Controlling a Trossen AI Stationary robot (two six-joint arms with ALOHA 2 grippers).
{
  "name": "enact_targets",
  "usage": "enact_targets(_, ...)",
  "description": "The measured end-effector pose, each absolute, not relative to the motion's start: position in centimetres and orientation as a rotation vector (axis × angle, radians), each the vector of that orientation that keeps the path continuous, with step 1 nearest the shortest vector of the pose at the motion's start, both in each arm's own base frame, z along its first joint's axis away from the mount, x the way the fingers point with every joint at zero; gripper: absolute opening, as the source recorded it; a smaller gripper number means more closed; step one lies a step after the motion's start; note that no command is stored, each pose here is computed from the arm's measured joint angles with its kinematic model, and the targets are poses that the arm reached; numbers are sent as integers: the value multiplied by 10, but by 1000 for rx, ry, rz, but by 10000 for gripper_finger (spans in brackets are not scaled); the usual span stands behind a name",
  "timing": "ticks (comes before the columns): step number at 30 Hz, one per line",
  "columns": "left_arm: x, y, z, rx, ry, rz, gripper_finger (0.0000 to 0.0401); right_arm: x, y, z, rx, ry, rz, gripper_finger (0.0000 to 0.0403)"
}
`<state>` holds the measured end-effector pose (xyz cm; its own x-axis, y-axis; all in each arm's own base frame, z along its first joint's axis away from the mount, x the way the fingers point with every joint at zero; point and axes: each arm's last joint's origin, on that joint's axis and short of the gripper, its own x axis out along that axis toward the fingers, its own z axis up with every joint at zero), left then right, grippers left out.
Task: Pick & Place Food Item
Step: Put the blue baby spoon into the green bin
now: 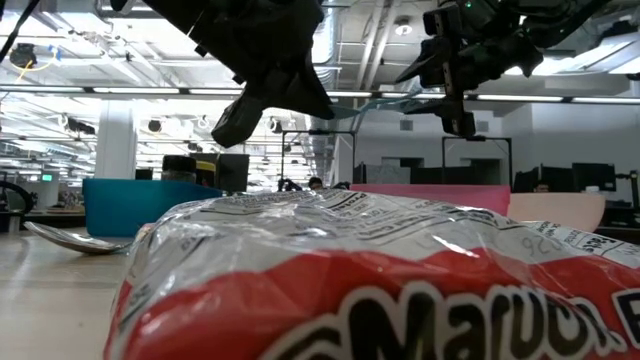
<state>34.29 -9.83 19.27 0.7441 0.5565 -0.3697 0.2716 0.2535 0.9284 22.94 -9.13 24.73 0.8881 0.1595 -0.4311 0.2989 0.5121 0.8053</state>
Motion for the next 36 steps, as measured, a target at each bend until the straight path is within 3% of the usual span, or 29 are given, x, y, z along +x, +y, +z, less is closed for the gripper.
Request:
enact_targets(20, 343, -98, 193, 1339, 764, 219, 3, 231, -87, 247, 1060, 500, -86, 88)
enact_targets(30, 343, -98, 193, 1357, 768, 214, 3, 231, -87, 247, 1060, 499, -86, 58)
enact_targets(36, 343, -98, 193, 1429, 783, 187, 3, 231, -87, 247, 1197, 501, -118, 38)
